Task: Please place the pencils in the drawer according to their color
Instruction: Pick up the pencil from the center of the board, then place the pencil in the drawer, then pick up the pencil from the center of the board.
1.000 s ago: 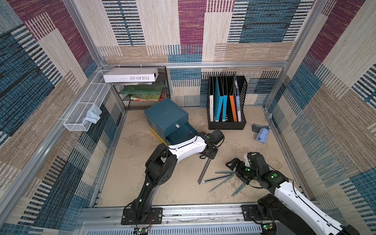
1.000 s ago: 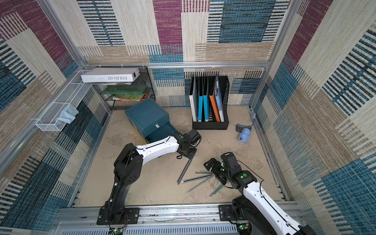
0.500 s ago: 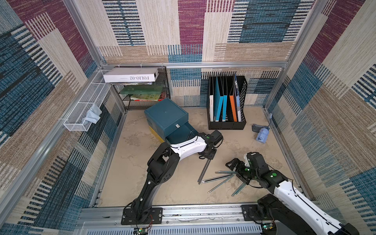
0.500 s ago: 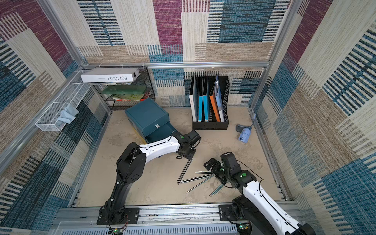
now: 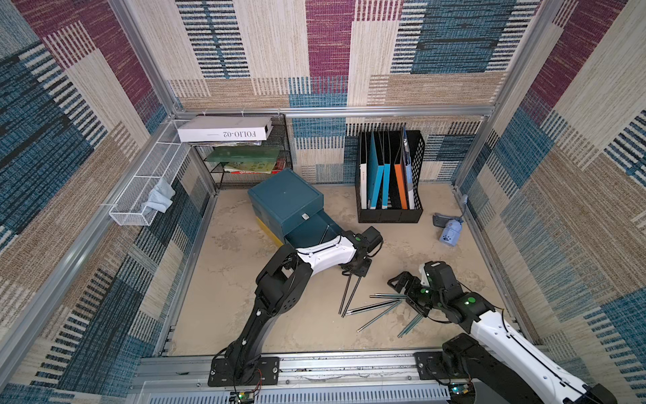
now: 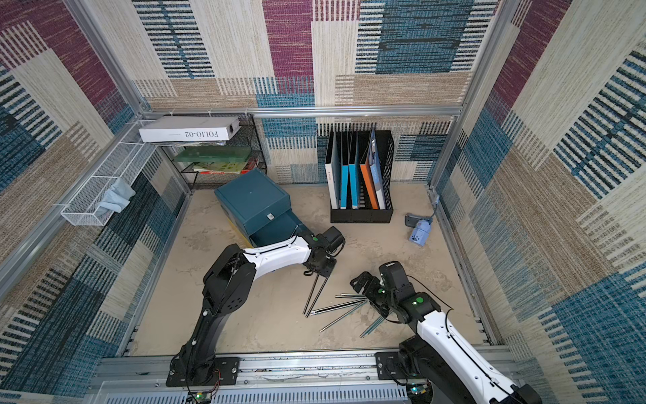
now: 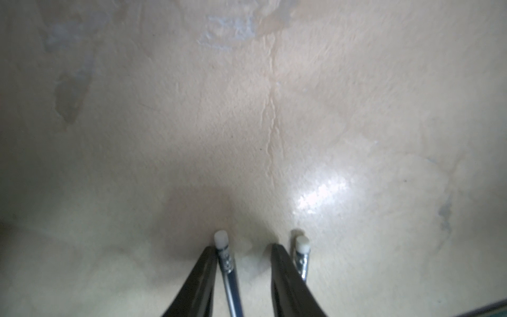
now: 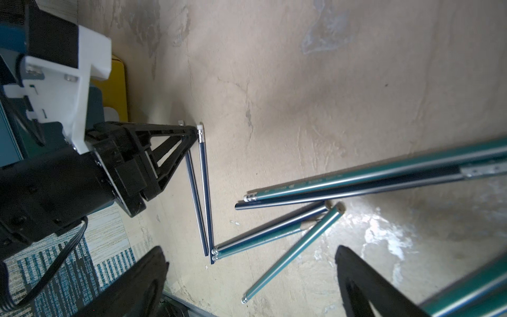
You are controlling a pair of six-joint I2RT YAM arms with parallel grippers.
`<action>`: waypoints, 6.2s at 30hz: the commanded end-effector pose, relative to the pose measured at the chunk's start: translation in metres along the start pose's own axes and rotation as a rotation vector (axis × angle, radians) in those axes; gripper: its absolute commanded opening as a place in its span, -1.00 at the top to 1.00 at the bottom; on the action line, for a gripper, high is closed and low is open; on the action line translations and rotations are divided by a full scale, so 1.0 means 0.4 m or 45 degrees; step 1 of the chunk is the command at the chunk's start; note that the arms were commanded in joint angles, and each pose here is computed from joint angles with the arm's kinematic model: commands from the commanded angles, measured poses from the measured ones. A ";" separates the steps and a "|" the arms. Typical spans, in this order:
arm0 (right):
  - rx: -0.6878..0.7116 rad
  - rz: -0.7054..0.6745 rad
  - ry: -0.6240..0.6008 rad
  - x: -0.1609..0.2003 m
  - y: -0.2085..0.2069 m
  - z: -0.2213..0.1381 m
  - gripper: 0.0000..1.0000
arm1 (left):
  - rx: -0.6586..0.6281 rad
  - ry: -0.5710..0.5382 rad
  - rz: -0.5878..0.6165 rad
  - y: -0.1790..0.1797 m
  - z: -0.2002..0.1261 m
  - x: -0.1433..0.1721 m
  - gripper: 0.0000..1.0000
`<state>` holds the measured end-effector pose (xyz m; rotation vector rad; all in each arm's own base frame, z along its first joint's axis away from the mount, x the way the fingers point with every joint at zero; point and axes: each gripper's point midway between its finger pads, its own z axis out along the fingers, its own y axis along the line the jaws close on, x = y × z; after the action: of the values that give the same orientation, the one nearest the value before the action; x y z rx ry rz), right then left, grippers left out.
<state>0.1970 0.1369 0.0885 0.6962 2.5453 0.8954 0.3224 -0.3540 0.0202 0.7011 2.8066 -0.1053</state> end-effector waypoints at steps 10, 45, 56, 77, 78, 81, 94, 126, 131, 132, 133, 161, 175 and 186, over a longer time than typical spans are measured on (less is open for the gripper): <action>-0.013 -0.008 -0.018 -0.008 0.009 -0.003 -1.00 | -0.015 0.082 -0.020 0.011 0.034 0.052 0.70; -0.164 -0.029 -0.041 -0.037 0.112 -0.039 -1.00 | 0.151 -0.382 0.052 -0.019 -0.450 -0.145 1.00; -0.260 -0.021 -0.022 -0.045 0.174 -0.054 -0.99 | -0.015 -0.587 -0.043 0.177 -0.578 -0.265 1.00; -0.292 0.011 -0.041 -0.049 0.183 -0.064 -0.98 | -0.300 -0.571 -0.087 0.419 -0.494 -0.307 1.00; -0.291 0.011 -0.042 -0.049 0.182 -0.064 -0.99 | -0.293 -0.565 -0.093 0.418 -0.487 -0.299 1.00; -0.290 0.009 -0.044 -0.049 0.181 -0.062 -0.98 | -0.277 -0.545 -0.110 0.415 -0.470 -0.275 1.00; -0.275 0.004 -0.051 -0.050 0.170 -0.054 -0.99 | -0.196 -0.465 -0.145 0.391 -0.423 -0.199 1.00; -0.148 -0.064 -0.087 -0.056 0.118 -0.049 -1.00 | 0.092 -0.453 -0.022 0.075 -0.531 -0.119 0.07; -0.131 -0.060 -0.084 -0.046 0.095 -0.047 -1.00 | 0.101 -0.348 -0.013 -0.004 -0.459 -0.061 0.06; -0.127 -0.056 -0.080 -0.043 0.089 -0.045 -1.00 | 0.102 -0.331 -0.013 -0.015 -0.443 -0.053 0.06; -0.126 -0.056 -0.076 -0.040 0.085 -0.045 -0.99 | 0.102 -0.313 -0.010 -0.026 -0.427 -0.045 0.06; -0.063 -0.030 -0.046 -0.008 0.023 -0.041 -1.00 | -0.041 -0.009 0.031 -0.081 -0.119 0.045 0.08; -0.013 -0.034 -0.190 -0.058 0.025 -0.077 -0.98 | -0.062 -0.005 0.014 -0.059 -0.073 0.007 0.10; -0.027 -0.044 -0.295 -0.087 0.027 -0.100 -0.98 | -0.049 0.012 0.015 -0.058 -0.052 -0.001 0.11</action>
<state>0.2075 0.1110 0.1287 0.7017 2.3551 0.8123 0.3060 -0.3712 0.0422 0.6950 2.8040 -0.0471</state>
